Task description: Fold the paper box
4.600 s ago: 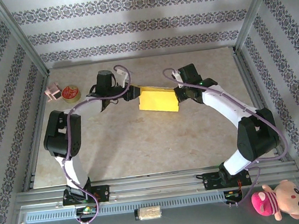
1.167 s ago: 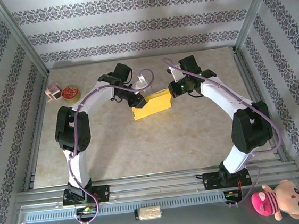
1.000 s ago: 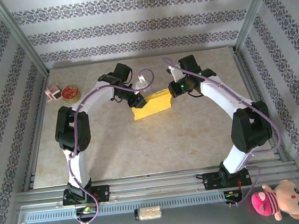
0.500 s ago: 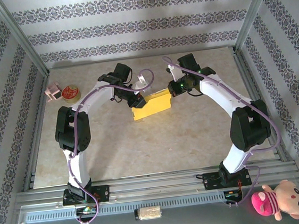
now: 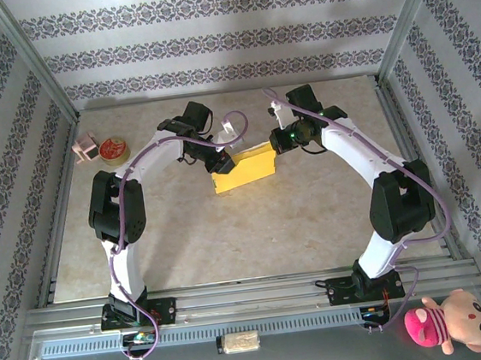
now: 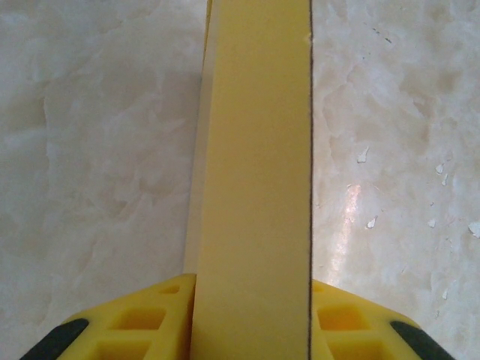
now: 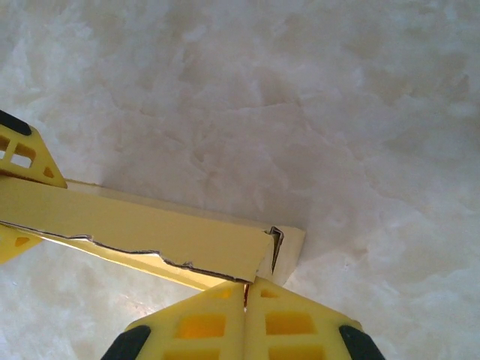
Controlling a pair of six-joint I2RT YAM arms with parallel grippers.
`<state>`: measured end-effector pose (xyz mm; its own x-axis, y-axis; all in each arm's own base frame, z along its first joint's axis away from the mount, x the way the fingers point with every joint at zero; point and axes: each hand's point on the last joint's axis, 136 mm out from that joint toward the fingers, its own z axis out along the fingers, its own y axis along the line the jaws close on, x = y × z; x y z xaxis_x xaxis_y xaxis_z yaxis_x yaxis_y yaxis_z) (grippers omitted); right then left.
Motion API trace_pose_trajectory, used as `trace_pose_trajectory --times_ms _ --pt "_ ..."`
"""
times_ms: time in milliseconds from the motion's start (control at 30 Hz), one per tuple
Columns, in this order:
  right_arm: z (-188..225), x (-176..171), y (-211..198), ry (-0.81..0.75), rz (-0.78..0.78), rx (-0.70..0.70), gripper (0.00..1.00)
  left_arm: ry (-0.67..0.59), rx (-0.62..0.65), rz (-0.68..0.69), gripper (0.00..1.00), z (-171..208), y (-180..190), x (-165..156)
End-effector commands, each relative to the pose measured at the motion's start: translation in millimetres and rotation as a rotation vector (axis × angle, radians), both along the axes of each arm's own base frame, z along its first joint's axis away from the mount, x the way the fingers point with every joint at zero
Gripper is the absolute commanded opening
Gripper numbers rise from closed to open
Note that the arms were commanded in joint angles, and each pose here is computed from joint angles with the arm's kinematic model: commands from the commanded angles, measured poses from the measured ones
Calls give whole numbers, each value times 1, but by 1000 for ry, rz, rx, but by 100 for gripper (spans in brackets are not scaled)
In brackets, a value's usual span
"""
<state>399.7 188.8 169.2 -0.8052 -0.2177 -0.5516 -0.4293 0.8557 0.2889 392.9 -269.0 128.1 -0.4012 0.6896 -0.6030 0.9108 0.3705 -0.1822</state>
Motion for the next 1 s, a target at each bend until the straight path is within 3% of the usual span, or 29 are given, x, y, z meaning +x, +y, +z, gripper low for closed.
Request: trace_pose_trajectory --times_ms 0,200,567,967 --pt "42 -14 43 -14 139 188 4 32 56 7 29 -23 -6 -1" --pt "37 -15 41 -9 139 172 4 35 59 9 29 -24 -6 -2" --pt "-5 -14 15 19 118 -32 4 31 57 7 29 -23 -6 -1" --pt "-40 -19 9 42 153 -152 4 32 61 6 29 -24 -6 -2"
